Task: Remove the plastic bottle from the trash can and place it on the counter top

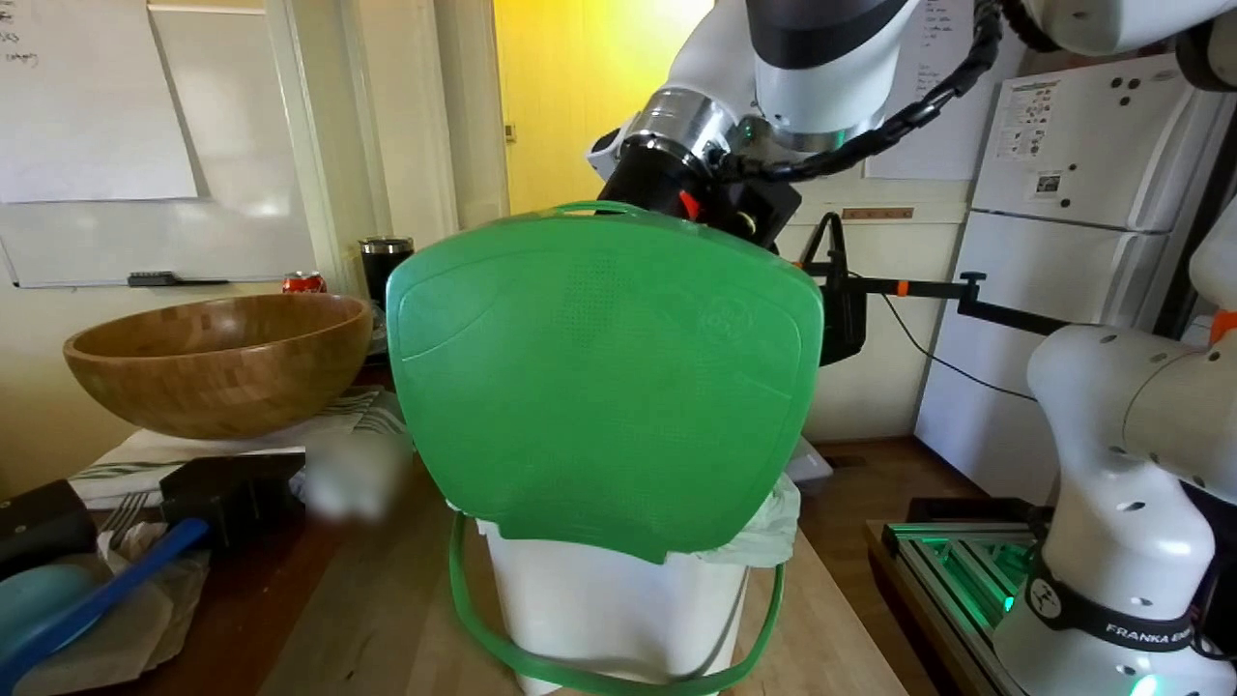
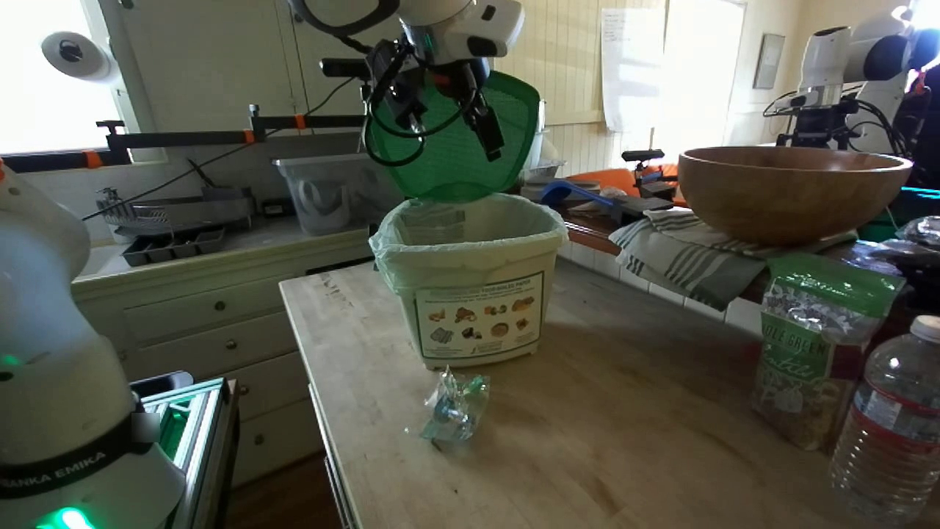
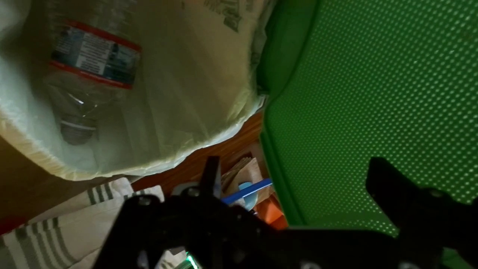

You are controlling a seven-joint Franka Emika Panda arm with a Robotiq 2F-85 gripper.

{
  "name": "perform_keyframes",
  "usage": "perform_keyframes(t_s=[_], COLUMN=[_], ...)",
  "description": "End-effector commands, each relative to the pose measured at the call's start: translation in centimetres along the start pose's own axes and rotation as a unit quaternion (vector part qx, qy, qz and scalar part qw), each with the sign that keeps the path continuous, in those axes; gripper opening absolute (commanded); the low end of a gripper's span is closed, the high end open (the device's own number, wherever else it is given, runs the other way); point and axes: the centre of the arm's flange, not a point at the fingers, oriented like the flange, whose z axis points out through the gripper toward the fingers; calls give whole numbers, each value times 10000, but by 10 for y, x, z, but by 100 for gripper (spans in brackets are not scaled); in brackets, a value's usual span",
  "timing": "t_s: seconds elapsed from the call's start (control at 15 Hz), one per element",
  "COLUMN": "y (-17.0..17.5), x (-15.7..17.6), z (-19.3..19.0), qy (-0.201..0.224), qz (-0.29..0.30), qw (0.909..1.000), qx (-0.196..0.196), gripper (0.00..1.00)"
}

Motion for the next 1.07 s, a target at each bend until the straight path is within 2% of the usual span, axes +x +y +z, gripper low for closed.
perform_keyframes(t_s=[0.0, 0.4, 0.67, 1.0], y=[-3, -7, -11, -13], x=[-2, -4, -3, -4], z=[1, 1, 7, 8], qy=[-135, -170, -227, -208], qz=[-128, -225, -337, -441], qw=[9982, 9915, 9815, 9697], qx=[564, 1267, 1870, 2396], gripper=[74, 28, 1, 0])
